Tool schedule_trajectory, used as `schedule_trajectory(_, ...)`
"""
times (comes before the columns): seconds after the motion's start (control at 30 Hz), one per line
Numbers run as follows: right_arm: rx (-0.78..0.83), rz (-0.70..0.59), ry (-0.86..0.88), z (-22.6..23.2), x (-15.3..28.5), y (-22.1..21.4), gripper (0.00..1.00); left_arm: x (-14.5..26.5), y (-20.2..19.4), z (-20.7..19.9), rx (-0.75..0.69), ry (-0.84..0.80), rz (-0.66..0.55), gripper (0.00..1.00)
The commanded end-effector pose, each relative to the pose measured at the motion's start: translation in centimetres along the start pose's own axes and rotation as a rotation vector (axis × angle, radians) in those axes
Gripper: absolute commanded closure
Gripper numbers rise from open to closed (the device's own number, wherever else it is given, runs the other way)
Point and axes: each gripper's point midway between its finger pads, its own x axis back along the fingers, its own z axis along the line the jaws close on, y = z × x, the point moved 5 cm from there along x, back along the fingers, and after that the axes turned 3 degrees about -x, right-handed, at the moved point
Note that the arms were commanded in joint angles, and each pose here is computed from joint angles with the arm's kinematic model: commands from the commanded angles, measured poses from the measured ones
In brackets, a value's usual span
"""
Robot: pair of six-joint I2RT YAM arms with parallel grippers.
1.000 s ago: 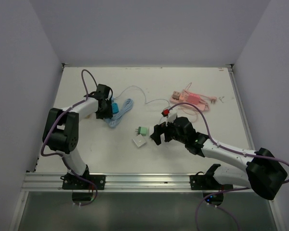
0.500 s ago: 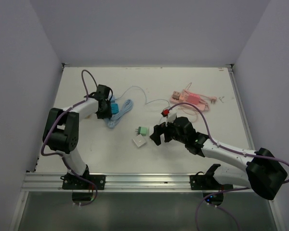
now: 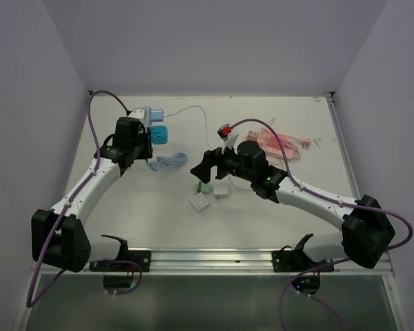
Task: Pull the plug off the socket
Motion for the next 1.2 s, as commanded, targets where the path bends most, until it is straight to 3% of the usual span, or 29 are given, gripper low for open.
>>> schedule_trajectory(0.0, -0.057, -0.093, 0.120, 2.9, -1.8, 4.5, 0.04, 2.1, 2.6, -1.1, -0.063, -0.090, -0.197, 1.00)
schedule_trajectory(0.03, -0.066, -0.094, 0.142, 3.3, -2.1, 4.9, 0.04, 3.0, 3.5, -1.4, -0.075, -0.119, -0.265, 1.00)
schedule_trajectory(0.23, -0.139, -0.087, 0.210, 4.7, -5.5, 7.0, 0.06, 4.6, 2.9, -2.6, -0.152, -0.245, -0.379, 1.00)
schedule_trajectory(0.43, -0.199, -0.068, 0.208, 4.4, -8.4, 7.1, 0.08, 6.0, 2.7, -2.7, -0.179, -0.282, -0.440, 1.00)
schedule_trajectory(0.8, -0.220, -0.096, 0.145, 3.6, -10.9, 8.1, 0.12, 6.3, 2.4, -3.0, -0.197, -0.313, -0.455, 1.00)
schedule_trajectory(1.03, -0.252, -0.103, 0.142, 3.1, -12.7, 7.9, 0.20, 6.6, 2.4, -3.0, -0.194, -0.318, -0.468, 1.00)
schedule_trajectory(1.17, -0.254, -0.100, 0.142, 2.9, -13.1, 7.4, 0.29, 6.5, 2.4, -3.0, -0.189, -0.316, -0.471, 1.00)
